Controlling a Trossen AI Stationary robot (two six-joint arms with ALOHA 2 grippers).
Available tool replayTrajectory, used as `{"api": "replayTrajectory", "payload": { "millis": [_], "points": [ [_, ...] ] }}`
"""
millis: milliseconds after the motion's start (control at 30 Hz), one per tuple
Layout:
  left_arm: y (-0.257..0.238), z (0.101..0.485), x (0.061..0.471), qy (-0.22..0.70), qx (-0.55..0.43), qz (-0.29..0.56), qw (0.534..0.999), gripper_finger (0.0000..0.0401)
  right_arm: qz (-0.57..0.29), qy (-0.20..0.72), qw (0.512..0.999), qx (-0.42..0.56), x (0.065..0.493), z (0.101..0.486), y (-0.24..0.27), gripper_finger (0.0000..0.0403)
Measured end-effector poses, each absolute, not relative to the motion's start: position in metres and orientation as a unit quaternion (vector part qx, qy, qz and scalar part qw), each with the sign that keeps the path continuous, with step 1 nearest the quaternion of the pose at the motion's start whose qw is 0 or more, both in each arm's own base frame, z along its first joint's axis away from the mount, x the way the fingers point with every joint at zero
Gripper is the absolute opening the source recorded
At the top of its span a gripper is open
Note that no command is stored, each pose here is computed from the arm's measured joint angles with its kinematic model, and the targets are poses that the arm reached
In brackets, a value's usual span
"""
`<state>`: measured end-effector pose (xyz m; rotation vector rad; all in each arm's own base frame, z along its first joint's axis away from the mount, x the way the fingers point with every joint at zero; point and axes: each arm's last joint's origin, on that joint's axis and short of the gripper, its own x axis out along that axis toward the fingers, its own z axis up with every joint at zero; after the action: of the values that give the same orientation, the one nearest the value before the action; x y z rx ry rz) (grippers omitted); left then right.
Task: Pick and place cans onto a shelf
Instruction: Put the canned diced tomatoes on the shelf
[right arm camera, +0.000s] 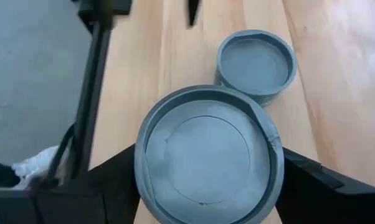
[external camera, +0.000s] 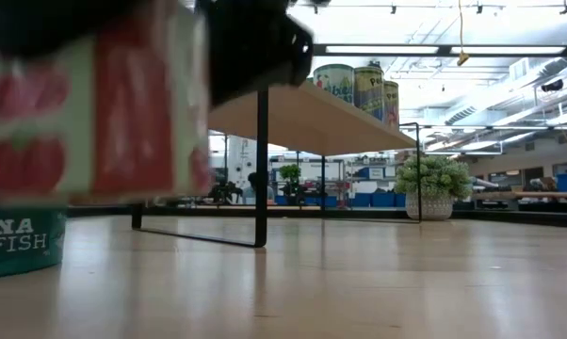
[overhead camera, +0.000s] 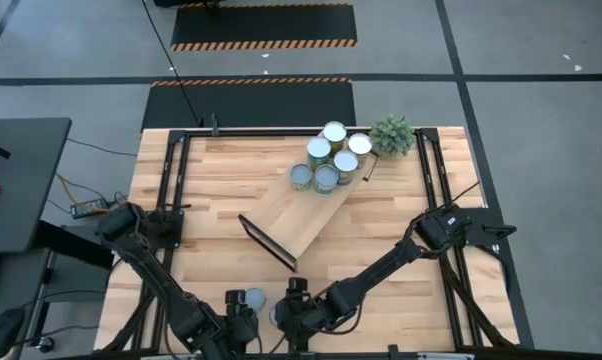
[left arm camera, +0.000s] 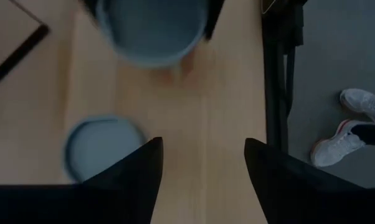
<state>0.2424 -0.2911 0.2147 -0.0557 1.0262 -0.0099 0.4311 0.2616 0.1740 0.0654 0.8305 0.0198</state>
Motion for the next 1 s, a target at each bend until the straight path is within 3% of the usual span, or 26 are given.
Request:
{"api": "replayTrajectory", "payload": {
  "millis": [600,1000],
  "points": [
    [-0.23,0.289,0.24,0.456,0.005,-0.025,0.889,0.0231,-0.002,0.428,0.903,0.046,0.384,0.27,0.238,0.0294],
    [-0.174,0.316,0.253,0.434,0.1,-0.001,0.895,0.0231,-0.139,0.422,0.893,0.07,0.35,0.322,0.19,0.0294]
  ]
}}
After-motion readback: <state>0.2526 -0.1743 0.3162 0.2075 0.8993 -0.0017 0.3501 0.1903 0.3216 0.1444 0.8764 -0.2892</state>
